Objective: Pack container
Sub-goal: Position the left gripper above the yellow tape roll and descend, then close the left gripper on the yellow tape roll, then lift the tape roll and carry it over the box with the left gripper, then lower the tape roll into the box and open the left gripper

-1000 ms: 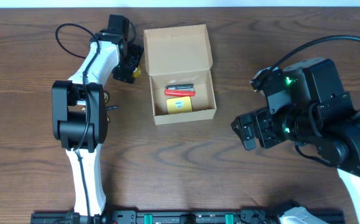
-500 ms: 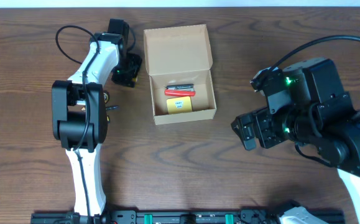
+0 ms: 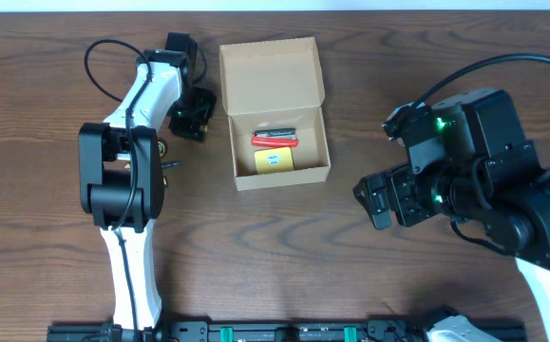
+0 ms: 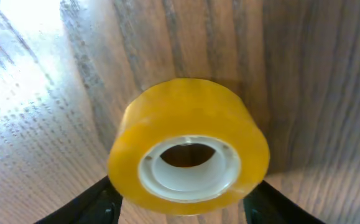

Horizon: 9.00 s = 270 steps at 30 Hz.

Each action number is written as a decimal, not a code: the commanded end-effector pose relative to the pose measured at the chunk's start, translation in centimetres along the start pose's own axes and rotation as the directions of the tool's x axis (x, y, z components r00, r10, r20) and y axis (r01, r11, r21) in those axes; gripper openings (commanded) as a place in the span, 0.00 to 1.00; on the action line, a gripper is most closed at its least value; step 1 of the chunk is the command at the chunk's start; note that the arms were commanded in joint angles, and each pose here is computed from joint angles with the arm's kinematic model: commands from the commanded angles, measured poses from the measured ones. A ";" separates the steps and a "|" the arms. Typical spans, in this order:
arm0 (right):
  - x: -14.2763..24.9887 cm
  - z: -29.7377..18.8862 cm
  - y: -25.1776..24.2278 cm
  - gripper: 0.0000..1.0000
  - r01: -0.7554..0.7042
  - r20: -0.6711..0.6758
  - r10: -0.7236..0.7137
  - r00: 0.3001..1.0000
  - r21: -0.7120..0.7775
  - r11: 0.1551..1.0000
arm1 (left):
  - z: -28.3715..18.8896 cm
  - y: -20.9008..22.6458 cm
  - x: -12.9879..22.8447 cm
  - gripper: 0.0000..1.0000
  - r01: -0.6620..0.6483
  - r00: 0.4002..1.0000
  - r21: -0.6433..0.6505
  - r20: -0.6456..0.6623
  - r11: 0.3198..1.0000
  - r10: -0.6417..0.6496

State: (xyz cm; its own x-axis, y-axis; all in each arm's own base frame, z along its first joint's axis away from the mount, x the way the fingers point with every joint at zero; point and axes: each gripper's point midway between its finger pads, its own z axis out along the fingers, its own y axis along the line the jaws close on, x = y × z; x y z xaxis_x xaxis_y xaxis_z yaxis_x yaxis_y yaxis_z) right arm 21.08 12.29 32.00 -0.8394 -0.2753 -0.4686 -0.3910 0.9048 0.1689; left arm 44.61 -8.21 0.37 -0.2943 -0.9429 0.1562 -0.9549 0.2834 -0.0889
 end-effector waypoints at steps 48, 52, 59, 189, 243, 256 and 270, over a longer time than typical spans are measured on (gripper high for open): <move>0.0 0.0 -0.2 0.99 0.008 0.000 -0.008 1.000 0.006 1.000 | -0.6 0.1 -4.2 0.92 -0.084 0.985 -0.055 0.145 0.995 0.091; 0.0 0.0 -0.2 0.99 0.008 0.000 -0.008 1.000 0.006 1.000 | -0.5 0.2 -4.2 0.91 -0.083 0.985 -0.061 0.144 0.995 0.091; 0.0 0.0 -0.2 0.99 0.008 0.000 -0.008 1.000 0.006 1.000 | -0.4 0.3 -4.3 0.86 -0.082 0.985 -0.064 0.147 0.995 0.091; 0.0 0.0 -0.2 0.99 0.008 0.000 -0.008 1.000 0.006 1.000 | -7.3 -3.5 20.6 0.06 -0.855 -0.506 0.113 0.027 -0.505 0.862; 0.0 0.0 -0.2 0.99 0.008 0.000 -0.008 1.000 0.006 1.000 | -3.9 1.0 24.6 0.38 -0.833 -0.551 0.043 -0.152 -0.551 0.821; 0.0 0.0 -0.2 0.99 0.008 0.000 -0.008 1.000 0.006 1.000 | -3.9 1.0 24.6 0.74 -0.833 -0.551 0.043 -0.152 -0.551 0.821; 0.0 0.0 -0.2 0.99 0.008 0.000 -0.008 1.000 0.006 1.000 | -7.0 0.2 23.0 0.21 -0.906 -0.422 0.008 -0.120 -0.424 0.899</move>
State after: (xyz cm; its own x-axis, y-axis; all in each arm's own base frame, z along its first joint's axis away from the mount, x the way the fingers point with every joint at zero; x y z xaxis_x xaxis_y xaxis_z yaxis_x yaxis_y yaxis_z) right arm 21.08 12.29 32.00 -0.8394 -0.2753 -0.4686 -0.3911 0.9046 0.1693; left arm 35.92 -29.56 8.58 -0.6817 0.7313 0.0213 0.7236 0.6782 -0.1280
